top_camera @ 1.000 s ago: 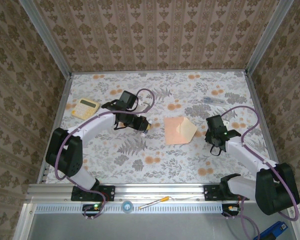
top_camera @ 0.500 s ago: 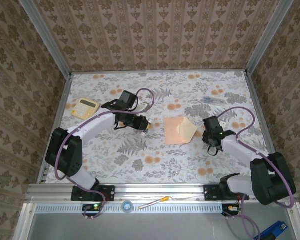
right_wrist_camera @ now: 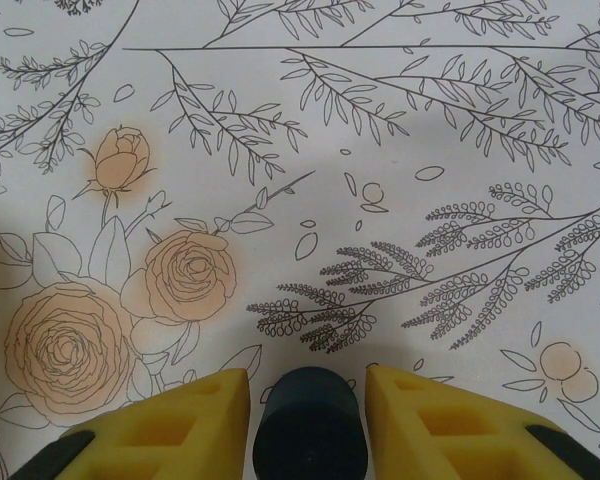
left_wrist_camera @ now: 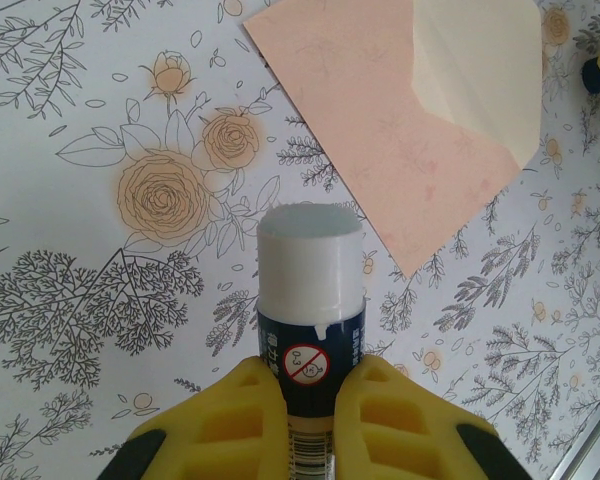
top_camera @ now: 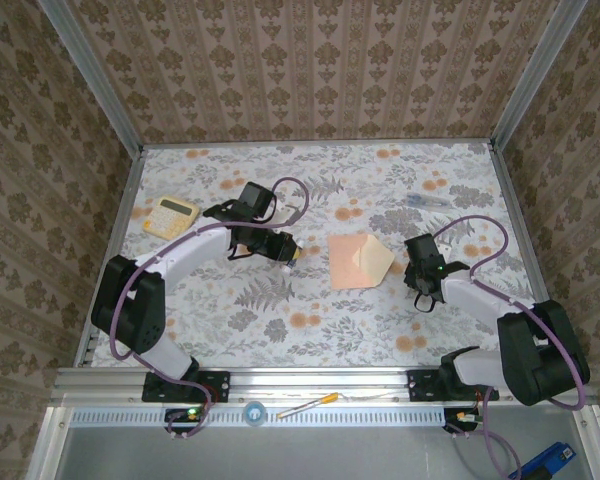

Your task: Place the letter into the envelope and seal it

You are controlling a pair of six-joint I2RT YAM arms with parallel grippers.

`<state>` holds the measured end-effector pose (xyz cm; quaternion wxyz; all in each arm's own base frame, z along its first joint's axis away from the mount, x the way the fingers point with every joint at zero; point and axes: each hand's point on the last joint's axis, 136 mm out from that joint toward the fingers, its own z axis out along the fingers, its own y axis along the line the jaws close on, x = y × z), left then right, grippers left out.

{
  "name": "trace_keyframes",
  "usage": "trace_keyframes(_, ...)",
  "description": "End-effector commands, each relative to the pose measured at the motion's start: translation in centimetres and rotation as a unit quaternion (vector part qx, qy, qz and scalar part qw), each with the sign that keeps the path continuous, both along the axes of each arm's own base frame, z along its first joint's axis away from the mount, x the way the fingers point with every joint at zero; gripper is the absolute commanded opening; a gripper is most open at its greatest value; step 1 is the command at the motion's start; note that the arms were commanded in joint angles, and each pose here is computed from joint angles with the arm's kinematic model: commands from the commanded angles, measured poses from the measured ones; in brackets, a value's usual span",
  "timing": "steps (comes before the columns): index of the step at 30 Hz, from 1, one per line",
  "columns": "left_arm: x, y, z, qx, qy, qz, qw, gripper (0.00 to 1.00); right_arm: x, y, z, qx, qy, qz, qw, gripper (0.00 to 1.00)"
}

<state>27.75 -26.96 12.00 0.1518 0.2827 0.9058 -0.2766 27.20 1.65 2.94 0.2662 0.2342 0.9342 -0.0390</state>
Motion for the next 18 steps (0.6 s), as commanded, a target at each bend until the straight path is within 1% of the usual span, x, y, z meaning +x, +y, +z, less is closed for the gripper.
trace_keyframes(1,0.3,0.3,0.1,-0.002,-0.002,0.011,1.0,0.08,0.4,-0.6,0.7,-0.018,-0.017,-0.012,1.0,0.38)
trace_keyframes(4,0.6,0.3,0.4,-0.003,-0.005,0.015,1.0,0.08,0.9,-0.4,2.1,-0.017,-0.028,-0.005,0.999,0.41)
trace_keyframes(8,1.0,-0.1,0.7,-0.017,-0.004,0.03,0.999,0.07,1.7,0.5,4.7,0.006,-0.06,0.012,0.998,0.47)
trace_keyframes(13,1.7,-0.3,1.5,-0.033,-0.008,0.056,0.998,0.08,2.9,2.7,9.1,0.065,-0.119,0.048,0.99,0.52)
trace_keyframes(16,2.3,-0.3,2.2,-0.038,-0.009,0.082,0.996,0.07,3.2,4.3,11.9,0.105,-0.149,0.075,0.98,0.53)
trace_keyframes(18,2.8,-0.3,2.7,-0.045,-0.008,0.106,0.993,0.08,3.6,6.3,13.2,0.156,-0.162,0.102,0.969,0.53)
